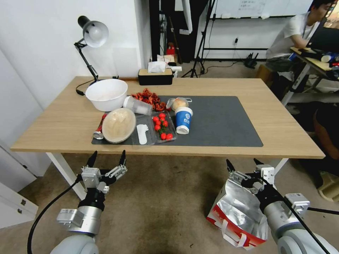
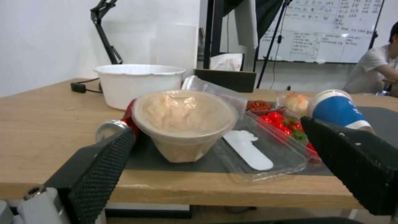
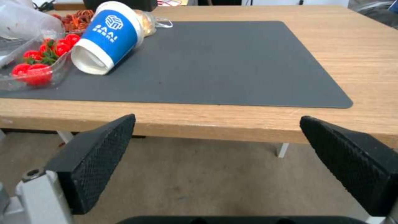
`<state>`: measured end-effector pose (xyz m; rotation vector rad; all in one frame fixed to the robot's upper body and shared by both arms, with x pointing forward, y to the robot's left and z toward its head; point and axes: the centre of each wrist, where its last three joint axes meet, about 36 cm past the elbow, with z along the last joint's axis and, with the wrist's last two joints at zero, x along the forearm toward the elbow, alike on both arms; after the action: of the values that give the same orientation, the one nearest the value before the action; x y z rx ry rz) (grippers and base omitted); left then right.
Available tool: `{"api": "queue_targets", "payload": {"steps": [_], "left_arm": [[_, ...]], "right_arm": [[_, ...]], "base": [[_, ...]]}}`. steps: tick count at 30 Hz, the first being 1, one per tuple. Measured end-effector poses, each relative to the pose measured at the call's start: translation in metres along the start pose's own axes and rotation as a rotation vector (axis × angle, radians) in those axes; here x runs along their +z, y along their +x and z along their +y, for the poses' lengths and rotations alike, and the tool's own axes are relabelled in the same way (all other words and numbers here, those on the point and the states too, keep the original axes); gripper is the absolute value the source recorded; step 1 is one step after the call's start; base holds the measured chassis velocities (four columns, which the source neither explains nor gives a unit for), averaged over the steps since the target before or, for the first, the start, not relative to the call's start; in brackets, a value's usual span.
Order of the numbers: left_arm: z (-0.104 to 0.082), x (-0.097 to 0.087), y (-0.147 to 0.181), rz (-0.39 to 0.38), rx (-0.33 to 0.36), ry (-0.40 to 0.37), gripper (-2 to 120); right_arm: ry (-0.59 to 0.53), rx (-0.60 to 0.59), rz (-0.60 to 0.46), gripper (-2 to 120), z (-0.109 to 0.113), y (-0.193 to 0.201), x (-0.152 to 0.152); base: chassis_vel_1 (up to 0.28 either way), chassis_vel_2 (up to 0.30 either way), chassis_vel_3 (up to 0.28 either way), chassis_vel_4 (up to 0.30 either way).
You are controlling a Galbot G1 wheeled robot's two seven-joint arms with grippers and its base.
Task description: Pick up the food delivery bag from the floor and place it on the table.
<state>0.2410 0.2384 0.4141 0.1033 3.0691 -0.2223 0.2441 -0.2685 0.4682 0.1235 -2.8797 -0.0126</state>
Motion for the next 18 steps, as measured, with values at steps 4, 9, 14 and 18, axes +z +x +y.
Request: {"api": "queue_targets", "payload": {"steps": [4, 9, 14, 18], "left_arm": [[-0.002, 0.002, 0.0, 0.0, 0.003, 0.022, 100], [-0.004, 0.004, 0.0, 0.005, 0.007, 0.047, 100], [-0.006, 0.014, 0.0, 0.022, 0.009, 0.061, 100], [-0.008, 0.022, 0.001, 0.029, 0.008, 0.068, 100]], "right_arm": [[0.003, 0.0, 0.004, 100, 0.0, 0.002, 0.001], [0.004, 0.002, 0.001, 100, -0.001, 0.002, 0.001], [0.005, 0.005, 0.0, 100, -0.002, 0.001, 0.001], [0.009, 0.007, 0.002, 100, -0.004, 0.002, 0.001]], "base": [[0.0, 0.0, 0.0, 0.0], [0.0, 0.0, 0.0, 0.0], [0.0, 0.0, 0.0, 0.0], [0.0, 0.0, 0.0, 0.0]]}}
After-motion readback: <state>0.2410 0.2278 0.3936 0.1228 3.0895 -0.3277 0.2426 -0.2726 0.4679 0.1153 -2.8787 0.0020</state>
